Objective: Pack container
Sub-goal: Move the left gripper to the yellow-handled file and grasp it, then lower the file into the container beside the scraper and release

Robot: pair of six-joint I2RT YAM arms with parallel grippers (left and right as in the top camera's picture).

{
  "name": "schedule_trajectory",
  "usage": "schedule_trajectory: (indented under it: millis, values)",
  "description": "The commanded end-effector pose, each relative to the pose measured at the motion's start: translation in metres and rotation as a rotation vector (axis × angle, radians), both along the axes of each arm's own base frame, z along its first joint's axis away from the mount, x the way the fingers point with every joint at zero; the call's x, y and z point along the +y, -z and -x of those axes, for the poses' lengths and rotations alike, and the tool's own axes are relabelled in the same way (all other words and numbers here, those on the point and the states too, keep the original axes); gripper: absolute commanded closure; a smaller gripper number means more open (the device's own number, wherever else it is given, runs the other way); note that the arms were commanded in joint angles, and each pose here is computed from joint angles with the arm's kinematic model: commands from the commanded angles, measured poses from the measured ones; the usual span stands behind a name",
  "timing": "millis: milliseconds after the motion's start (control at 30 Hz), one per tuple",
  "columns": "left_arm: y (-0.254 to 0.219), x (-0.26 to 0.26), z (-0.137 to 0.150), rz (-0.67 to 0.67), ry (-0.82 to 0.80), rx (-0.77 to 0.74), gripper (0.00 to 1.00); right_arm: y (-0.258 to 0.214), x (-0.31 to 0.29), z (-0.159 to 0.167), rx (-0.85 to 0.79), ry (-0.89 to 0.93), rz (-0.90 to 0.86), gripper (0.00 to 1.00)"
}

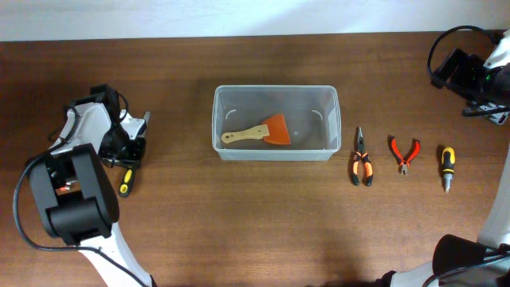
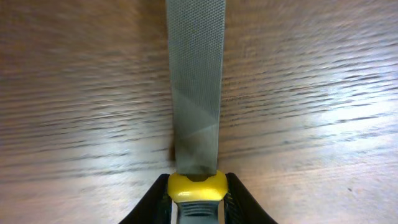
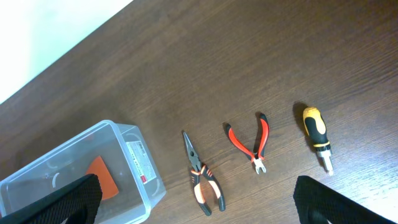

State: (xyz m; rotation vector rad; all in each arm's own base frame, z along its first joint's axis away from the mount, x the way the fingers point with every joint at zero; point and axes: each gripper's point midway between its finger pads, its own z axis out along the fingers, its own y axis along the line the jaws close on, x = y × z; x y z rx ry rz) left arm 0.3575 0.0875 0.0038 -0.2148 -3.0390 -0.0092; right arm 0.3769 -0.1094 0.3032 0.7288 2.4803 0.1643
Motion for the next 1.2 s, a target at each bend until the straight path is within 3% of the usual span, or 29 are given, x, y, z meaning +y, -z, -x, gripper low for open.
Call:
schedule_trajectory:
  millis: [0, 233, 500, 1000, 1167]
  values:
    - [-0.050, 0.000, -0.025, -0.022, 0.023, -0.150, 0.98, 0.002, -0.001, -0.001, 0.002, 0.006, 0.001, 0.01]
    - [-0.079, -0.008, -0.024, -0.032, 0.045, -0.201, 0.98, 0.002, -0.001, -0.001, 0.002, 0.006, 0.001, 0.01]
    - [-0.133, -0.036, -0.042, -0.103, 0.195, -0.338, 0.98, 0.002, -0.001, -0.001, 0.003, 0.006, 0.001, 0.01]
    - [-0.137, -0.048, -0.043, -0.124, 0.235, -0.338, 0.98, 0.002, -0.001, -0.001, 0.002, 0.006, 0.001, 0.01]
    - [-0.161, -0.055, -0.055, -0.130, 0.251, -0.397, 0.98, 0.002, -0.001, -0.001, 0.002, 0.006, 0.001, 0.01]
